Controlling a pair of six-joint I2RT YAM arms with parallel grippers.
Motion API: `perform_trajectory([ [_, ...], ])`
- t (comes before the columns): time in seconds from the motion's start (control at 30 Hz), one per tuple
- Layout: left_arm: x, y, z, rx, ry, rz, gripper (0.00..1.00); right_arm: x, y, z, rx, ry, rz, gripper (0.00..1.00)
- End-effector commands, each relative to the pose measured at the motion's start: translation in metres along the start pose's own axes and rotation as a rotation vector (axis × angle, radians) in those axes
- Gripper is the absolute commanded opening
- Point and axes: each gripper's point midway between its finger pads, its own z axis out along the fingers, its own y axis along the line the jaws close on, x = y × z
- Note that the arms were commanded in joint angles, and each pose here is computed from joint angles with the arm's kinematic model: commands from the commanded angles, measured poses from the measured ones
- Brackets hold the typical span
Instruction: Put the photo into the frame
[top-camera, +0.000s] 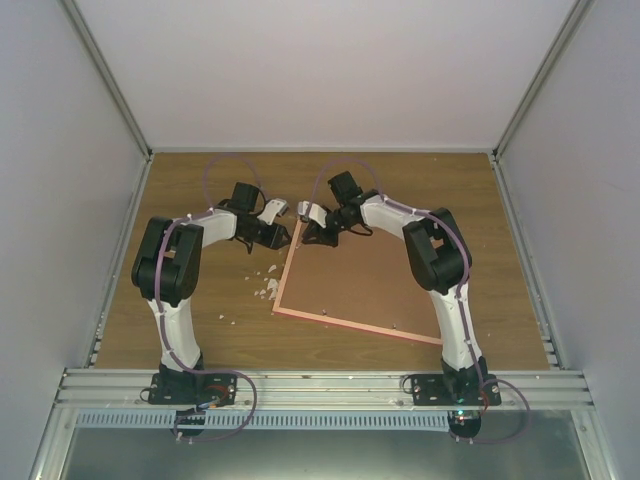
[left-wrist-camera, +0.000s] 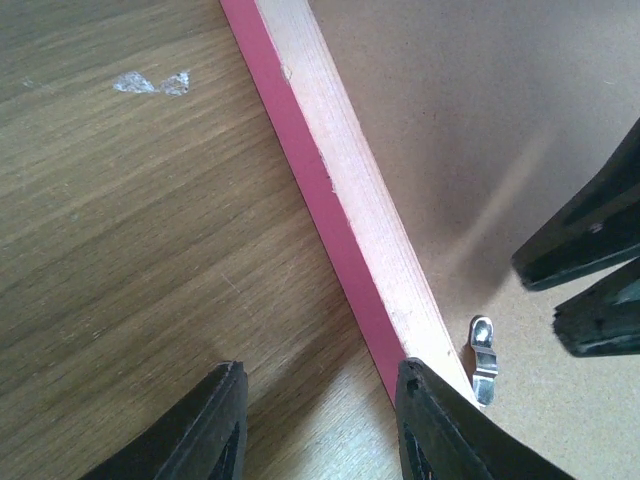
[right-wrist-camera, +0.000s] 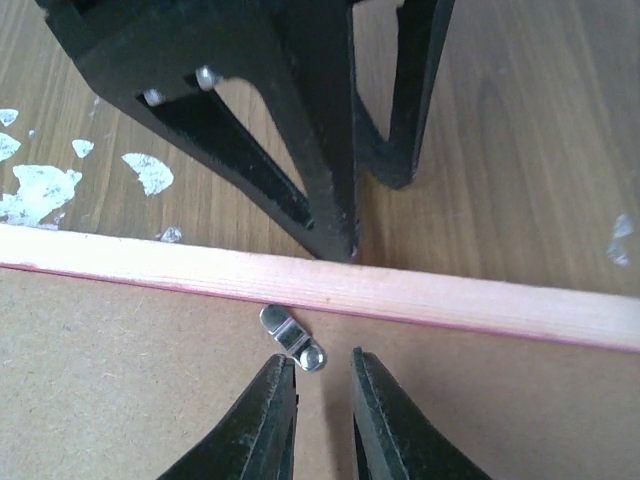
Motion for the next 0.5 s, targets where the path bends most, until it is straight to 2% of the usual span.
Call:
perform_trajectory([
  [0.0,0.018,-0.009,0.014,0.033,0.05,-0.018,0.43,-0.012,0.004,-0.003,0.027,-0.023,0.03,0.17],
  [0.47,0.02,-0.01,0.018,0.031,0.06,-0.014,0.43,0.016,0.016,0.017,0.021,0.066,0.069,0.12],
])
